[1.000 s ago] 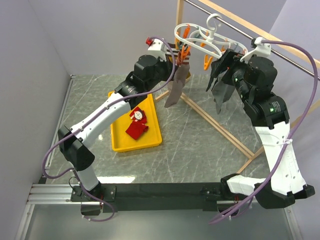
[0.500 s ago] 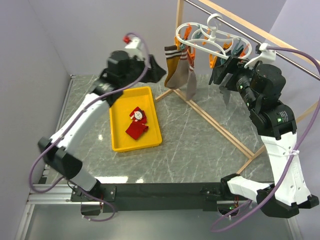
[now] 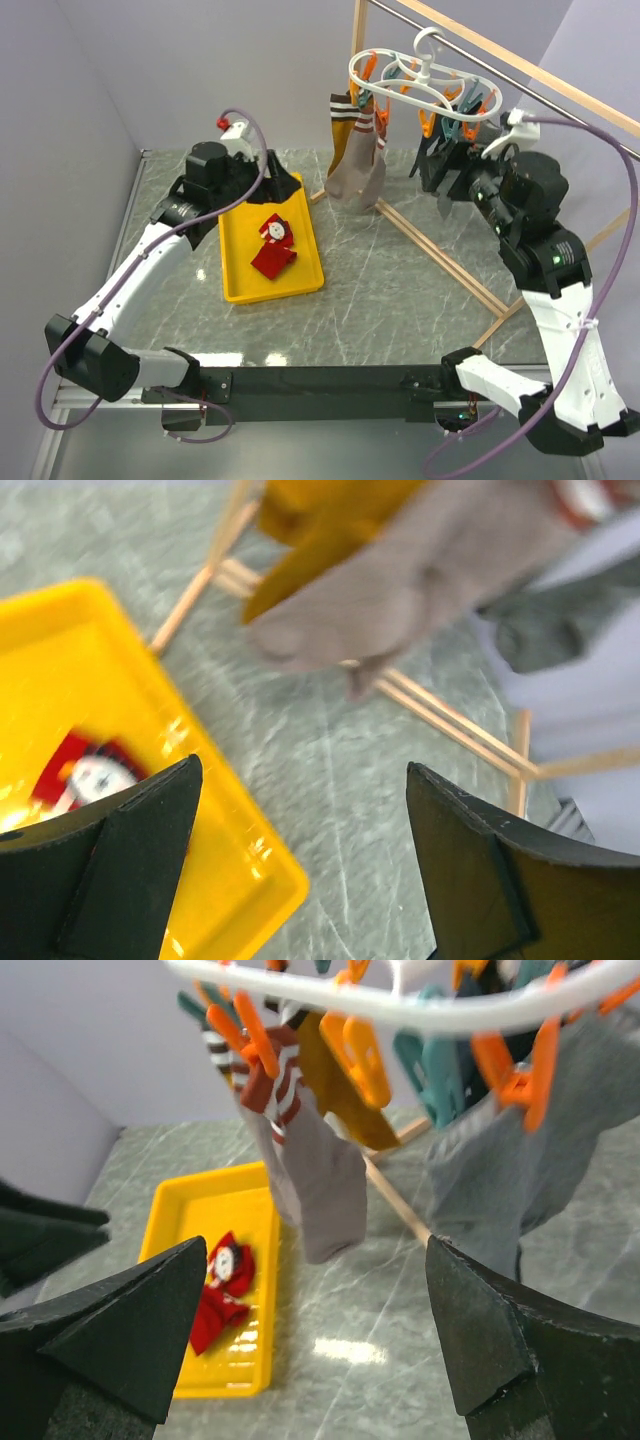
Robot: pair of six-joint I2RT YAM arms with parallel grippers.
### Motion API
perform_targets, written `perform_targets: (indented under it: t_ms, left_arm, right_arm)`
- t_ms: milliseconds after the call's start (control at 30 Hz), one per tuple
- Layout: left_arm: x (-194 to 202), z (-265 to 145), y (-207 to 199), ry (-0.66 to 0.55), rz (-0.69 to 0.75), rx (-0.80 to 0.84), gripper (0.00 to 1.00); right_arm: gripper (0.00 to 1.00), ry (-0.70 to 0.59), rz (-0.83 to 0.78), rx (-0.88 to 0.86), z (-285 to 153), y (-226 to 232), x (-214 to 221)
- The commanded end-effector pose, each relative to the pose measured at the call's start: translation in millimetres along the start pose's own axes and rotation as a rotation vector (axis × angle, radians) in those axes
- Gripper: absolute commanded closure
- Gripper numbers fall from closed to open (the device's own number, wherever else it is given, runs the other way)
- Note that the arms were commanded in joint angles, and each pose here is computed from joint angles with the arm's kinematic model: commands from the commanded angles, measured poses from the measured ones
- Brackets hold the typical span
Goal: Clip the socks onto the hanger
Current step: Reset both arms
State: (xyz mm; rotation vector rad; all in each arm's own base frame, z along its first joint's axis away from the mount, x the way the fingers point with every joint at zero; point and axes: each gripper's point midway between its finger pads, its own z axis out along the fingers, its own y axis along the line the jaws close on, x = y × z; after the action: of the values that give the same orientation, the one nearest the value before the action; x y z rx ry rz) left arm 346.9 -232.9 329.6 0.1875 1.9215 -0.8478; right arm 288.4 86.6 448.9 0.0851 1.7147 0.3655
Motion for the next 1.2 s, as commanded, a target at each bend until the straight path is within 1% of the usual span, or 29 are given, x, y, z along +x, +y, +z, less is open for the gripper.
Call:
perform_targets:
  t_ms: [0,33,67,100,167,200,267,400,467,533,567,600,733,767,800,867,967,1033,1100,1133,1167]
  left_arm:
    - [-37.9,-25.1,30.2,-0.155,-0.098,-0.063,0.12]
    - [-44.0,-32.1,38.2,-0.178,-0.110,-0.079,0.12]
    - [-50.1,-38.9,57.8,-0.199,-0.124,-0.123,0.12]
    - [-53.8,-43.3,64.0,-0.209,-0.125,-0.137,0.12]
    - [-59.2,-51.2,78.6,-0.217,-0.105,-0.180,0.12]
    - [-64.3,-58.4,88.4,-0.227,-0.101,-0.230,0.12]
    - [-66.9,-66.9,100.2,-0.225,-0.066,-0.295,0.12]
    - [-65.6,-80.0,106.5,-0.222,-0.032,-0.334,0.11]
    - [-72.1,-94.7,104.4,-0.249,0.000,-0.351,0.10]
    - [-80.3,-109.0,106.4,-0.272,0.022,-0.402,0.09]
    - [-94.2,-117.5,102.5,-0.302,0.031,-0.419,0.08]
    - [-97.7,-120.2,103.0,-0.303,0.033,-0.434,0.07]
    - [-108.8,-130.7,86.5,-0.317,0.027,-0.405,0.07]
    - [-107.3,-129.3,82.9,-0.319,0.018,-0.381,0.07]
    - [-107.6,-133.2,74.9,-0.338,-0.006,-0.355,0.07]
    - [-98.9,-128.5,66.4,-0.322,-0.022,-0.291,0.06]
    - [-89.7,-130.8,57.8,-0.325,-0.024,-0.241,0.07]
    - [-87.7,-138.3,51.6,-0.335,-0.002,-0.231,0.07]
    - [-80.7,-146.4,47.3,-0.333,0.009,-0.241,0.07]
    - [-77.3,-148.3,44.0,-0.332,0.013,-0.236,0.07]
    - [-64.7,-144.7,43.6,-0.308,0.009,-0.226,0.07]
  right_arm:
    - [0.04,-0.035,0.061,-0.107,-11.8,13.5,10.8]
    - [0.04,-0.038,0.075,-0.111,-13.5,11.9,17.3]
    - [0.04,-0.071,0.099,-0.126,-23.2,12.3,16.3]
    - [0.04,-0.034,0.104,-0.112,-18.5,6.3,37.9]
    - [0.04,-0.039,0.114,-0.108,-26.3,1.3,47.8]
    - [0.04,-0.016,0.123,-0.085,-23.4,-5.3,62.6]
    - [0.04,0.001,0.160,-0.037,-22.9,-17.8,84.7]
    - [0.04,0.010,0.235,-0.061,-25.3,-22.2,121.0]
    - [0.03,-0.016,0.252,-0.095,-29.5,-18.3,120.1]
    - [0.03,-0.027,0.244,-0.083,-31.6,-18.4,109.6]
    - [0.03,-0.031,0.197,-0.093,-32.2,-14.5,97.3]
    - [0.03,-0.030,0.167,-0.098,-32.3,-12.7,91.2]
    - [0.02,-0.022,0.126,-0.110,-32.4,-4.8,71.0]
    - [0.02,-0.034,0.122,-0.160,-37.1,3.8,66.5]
    - [0.02,-0.043,0.126,-0.180,-39.0,6.7,65.8]
    - [0.02,-0.083,0.159,-0.220,-49.6,11.8,61.5]
    - [0.02,-0.100,0.163,-0.259,-63.5,16.4,59.1]
    - [0.02,-0.081,0.157,-0.261,-67.3,16.2,62.6]
    - [0.02,-0.050,0.128,-0.243,-71.2,10.0,74.8]
    - [0.02,-0.054,0.127,-0.241,-76.6,8.0,77.1]
    - [0.02,-0.024,0.114,-0.229,-75.2,3.4,90.6]
